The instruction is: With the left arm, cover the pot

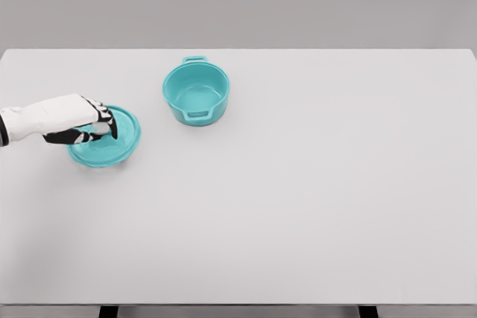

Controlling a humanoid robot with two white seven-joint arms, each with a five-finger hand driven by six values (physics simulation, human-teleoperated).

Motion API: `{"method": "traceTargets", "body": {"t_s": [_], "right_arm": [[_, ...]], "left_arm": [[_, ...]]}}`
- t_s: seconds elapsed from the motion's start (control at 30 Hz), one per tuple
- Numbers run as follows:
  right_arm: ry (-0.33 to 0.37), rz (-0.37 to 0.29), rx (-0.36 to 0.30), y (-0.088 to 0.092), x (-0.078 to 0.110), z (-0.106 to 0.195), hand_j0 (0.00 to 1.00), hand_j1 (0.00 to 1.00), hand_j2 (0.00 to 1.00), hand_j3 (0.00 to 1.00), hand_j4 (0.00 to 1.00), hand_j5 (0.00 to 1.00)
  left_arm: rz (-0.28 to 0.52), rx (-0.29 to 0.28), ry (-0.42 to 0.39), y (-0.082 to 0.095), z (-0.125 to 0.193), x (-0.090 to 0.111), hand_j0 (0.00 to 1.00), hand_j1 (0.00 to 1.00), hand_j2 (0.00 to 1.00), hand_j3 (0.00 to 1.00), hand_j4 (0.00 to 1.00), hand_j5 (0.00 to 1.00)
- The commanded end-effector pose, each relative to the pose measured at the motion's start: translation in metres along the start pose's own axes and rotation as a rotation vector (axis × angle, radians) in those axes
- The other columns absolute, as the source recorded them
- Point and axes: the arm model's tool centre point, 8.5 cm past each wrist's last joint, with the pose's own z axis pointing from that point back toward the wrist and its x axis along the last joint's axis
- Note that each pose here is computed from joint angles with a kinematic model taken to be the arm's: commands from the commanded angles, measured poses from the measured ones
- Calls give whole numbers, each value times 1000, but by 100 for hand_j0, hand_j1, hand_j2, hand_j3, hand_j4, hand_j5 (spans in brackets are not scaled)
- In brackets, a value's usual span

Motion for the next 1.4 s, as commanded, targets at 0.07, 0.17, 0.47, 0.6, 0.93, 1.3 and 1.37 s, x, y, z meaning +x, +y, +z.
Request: {"method": "traceTargets", "body": {"t_s": [0.07, 0.17, 0.47, 0.6, 0.93, 1.3, 1.37], "right_arm": [[0, 0, 0, 0, 0, 0, 100, 100, 100, 100, 100, 100], [0, 0, 0, 0, 0, 0, 100, 100, 100, 100, 100, 100], [0, 0, 0, 0, 0, 0, 100, 100, 100, 100, 100, 100], [2, 1, 1, 0, -1, 0, 100, 100, 100, 100, 100, 100], [1, 0, 1, 0, -1, 0, 100, 100, 100, 100, 100, 100], [-1, 2, 1, 0, 0, 0, 100, 100, 100, 100, 100, 100], [0, 2, 1, 0, 0, 0, 100, 100, 100, 100, 100, 100]], "left_arm": [[-30, 30, -33, 18, 0, 10, 48, 48, 48, 48, 48, 48], [-53, 54, -46, 33, -4, 14, 48, 48, 48, 48, 48, 48], [-85, 98, -102, 56, -26, 28, 48, 48, 48, 48, 48, 48], [-85, 113, -123, 60, -37, 33, 48, 48, 48, 48, 48, 48], [-123, 116, -153, 85, -59, 39, 48, 48, 48, 48, 48, 48], [-130, 89, -137, 93, -86, 32, 49, 49, 49, 49, 49, 49], [-127, 92, -140, 95, -90, 33, 49, 49, 49, 49, 49, 49]]}}
